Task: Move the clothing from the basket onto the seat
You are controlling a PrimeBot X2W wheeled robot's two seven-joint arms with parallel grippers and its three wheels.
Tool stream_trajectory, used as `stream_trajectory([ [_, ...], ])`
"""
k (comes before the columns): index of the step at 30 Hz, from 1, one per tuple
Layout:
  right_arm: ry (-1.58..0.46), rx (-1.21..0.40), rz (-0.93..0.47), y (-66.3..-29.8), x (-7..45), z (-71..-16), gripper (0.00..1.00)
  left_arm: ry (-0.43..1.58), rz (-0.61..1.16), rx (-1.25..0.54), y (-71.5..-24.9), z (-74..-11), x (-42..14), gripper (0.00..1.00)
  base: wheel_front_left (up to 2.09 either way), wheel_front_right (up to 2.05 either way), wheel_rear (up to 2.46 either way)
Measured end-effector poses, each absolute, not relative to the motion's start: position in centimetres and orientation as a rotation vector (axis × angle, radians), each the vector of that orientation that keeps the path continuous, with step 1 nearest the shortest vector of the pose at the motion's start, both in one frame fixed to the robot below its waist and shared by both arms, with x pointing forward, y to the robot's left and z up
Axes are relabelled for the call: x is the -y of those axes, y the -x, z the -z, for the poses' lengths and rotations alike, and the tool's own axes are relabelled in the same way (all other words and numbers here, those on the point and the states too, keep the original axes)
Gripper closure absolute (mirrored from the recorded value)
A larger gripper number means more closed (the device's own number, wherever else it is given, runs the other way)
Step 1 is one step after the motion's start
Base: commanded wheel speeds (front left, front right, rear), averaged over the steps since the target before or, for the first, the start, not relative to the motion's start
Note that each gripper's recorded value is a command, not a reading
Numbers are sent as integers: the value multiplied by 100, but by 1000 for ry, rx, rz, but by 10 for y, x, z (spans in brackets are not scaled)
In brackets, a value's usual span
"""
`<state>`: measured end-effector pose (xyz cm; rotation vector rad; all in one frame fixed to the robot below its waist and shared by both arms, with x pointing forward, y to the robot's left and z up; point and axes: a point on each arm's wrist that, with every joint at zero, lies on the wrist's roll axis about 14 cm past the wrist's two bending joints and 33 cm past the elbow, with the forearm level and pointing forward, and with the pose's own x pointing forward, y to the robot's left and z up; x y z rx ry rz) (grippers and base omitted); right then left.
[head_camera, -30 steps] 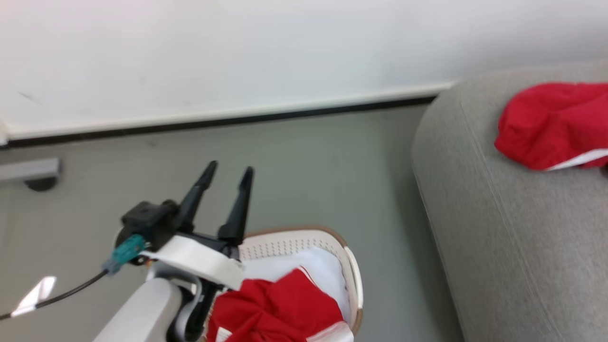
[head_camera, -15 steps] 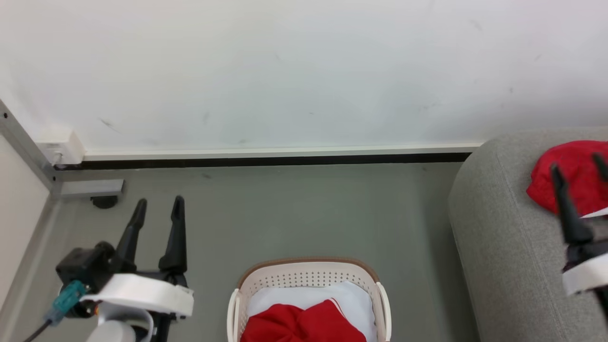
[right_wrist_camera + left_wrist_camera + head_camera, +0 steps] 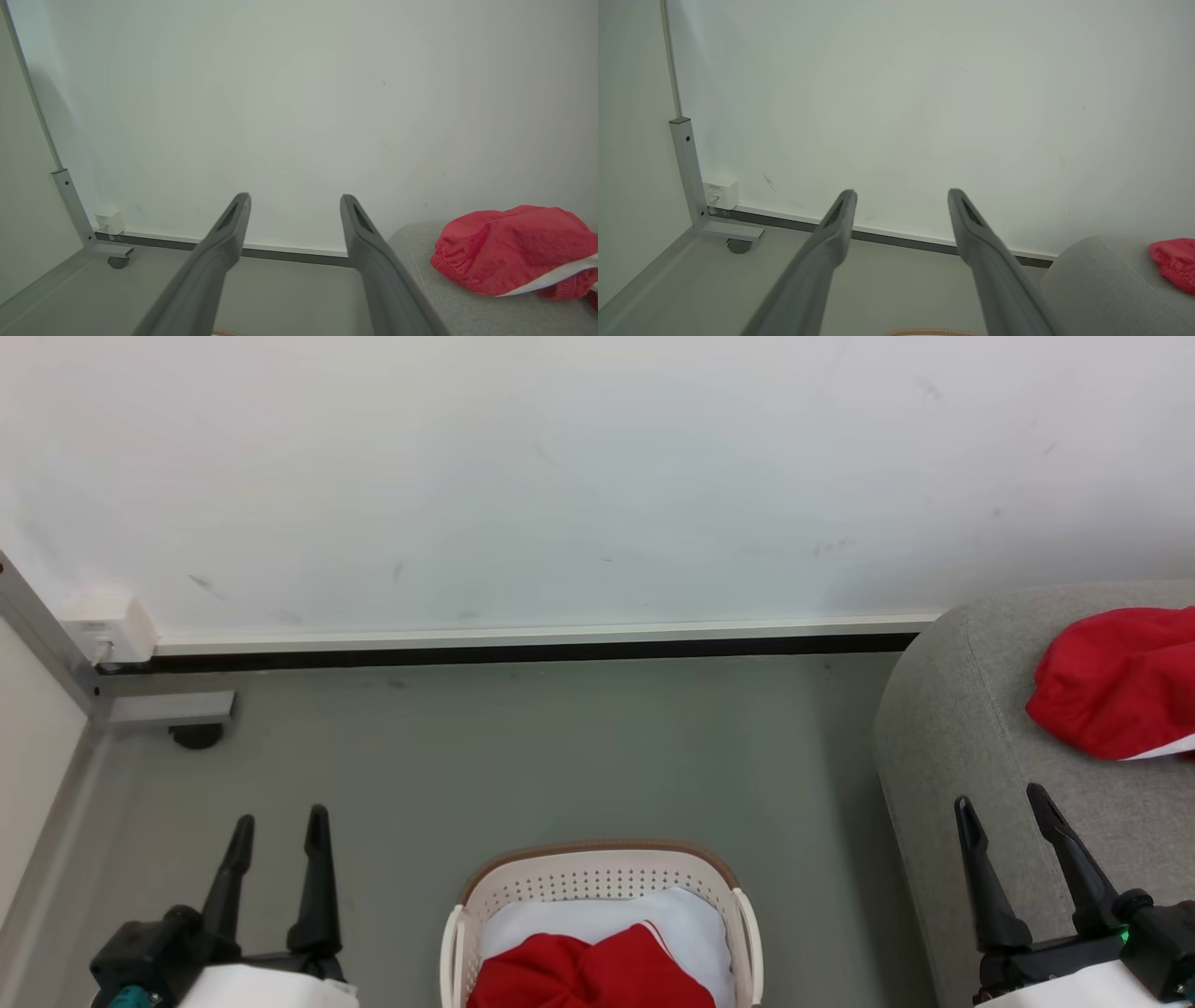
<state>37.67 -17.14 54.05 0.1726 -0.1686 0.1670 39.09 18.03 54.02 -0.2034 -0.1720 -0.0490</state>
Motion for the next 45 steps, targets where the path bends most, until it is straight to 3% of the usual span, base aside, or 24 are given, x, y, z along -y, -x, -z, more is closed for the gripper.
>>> stream_trajectory([
  [45,-198,195,-133,-384,174,-546,0,178,132,110,-408,-515,-151,0,0,0,0],
])
